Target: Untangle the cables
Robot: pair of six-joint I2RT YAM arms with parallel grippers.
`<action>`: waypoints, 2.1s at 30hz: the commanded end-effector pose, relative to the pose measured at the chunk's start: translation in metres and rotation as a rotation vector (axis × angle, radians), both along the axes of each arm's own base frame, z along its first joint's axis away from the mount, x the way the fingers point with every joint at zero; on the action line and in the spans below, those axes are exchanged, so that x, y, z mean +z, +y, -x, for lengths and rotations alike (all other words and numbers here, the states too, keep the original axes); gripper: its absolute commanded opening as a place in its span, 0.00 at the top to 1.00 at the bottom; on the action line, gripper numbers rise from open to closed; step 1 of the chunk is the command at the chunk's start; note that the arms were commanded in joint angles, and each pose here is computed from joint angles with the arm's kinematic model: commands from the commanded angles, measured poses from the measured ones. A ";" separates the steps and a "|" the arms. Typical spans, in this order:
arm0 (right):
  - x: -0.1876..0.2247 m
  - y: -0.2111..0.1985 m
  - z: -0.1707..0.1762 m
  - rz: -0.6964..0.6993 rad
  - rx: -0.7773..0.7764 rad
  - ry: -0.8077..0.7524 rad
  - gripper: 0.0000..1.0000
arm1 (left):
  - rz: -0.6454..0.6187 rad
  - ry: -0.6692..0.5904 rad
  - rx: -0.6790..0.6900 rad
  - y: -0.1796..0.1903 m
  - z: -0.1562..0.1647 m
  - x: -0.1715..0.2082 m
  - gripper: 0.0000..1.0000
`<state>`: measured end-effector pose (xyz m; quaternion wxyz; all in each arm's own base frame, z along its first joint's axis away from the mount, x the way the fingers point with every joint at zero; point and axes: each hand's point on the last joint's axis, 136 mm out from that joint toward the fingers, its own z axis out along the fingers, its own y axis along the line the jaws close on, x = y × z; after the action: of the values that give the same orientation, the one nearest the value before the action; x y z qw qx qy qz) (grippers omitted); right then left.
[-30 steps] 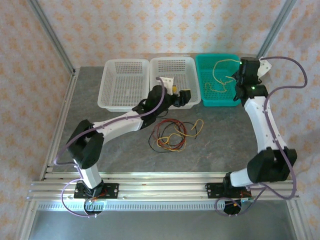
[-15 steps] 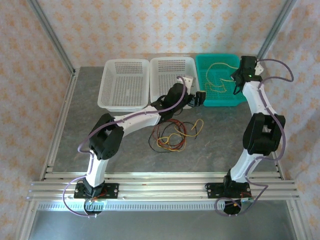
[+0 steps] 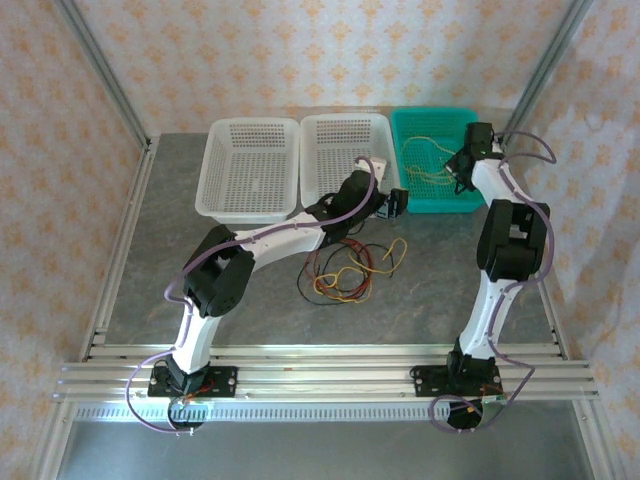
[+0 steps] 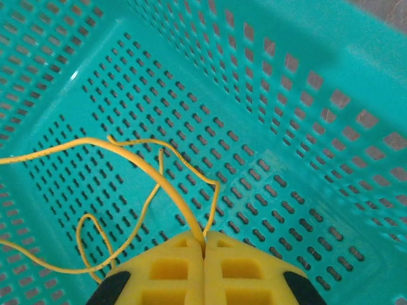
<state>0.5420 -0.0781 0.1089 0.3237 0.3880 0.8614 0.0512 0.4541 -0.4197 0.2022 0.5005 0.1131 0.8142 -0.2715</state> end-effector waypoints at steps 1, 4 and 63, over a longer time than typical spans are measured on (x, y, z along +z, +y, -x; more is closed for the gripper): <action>-0.002 0.007 -0.004 0.004 0.036 0.015 1.00 | -0.017 0.017 0.039 0.007 -0.006 -0.010 0.18; -0.005 0.008 -0.005 0.010 0.038 0.025 0.99 | -0.022 0.025 0.039 0.009 -0.005 -0.013 0.18; 0.029 0.182 0.246 -0.120 0.292 -0.153 0.51 | 0.124 0.205 -0.089 0.077 0.198 -0.062 0.15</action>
<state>0.2824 0.0901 0.1286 0.3336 0.2373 0.9021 0.1369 0.2608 -0.3335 0.1387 0.4092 0.1035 0.8461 -0.3257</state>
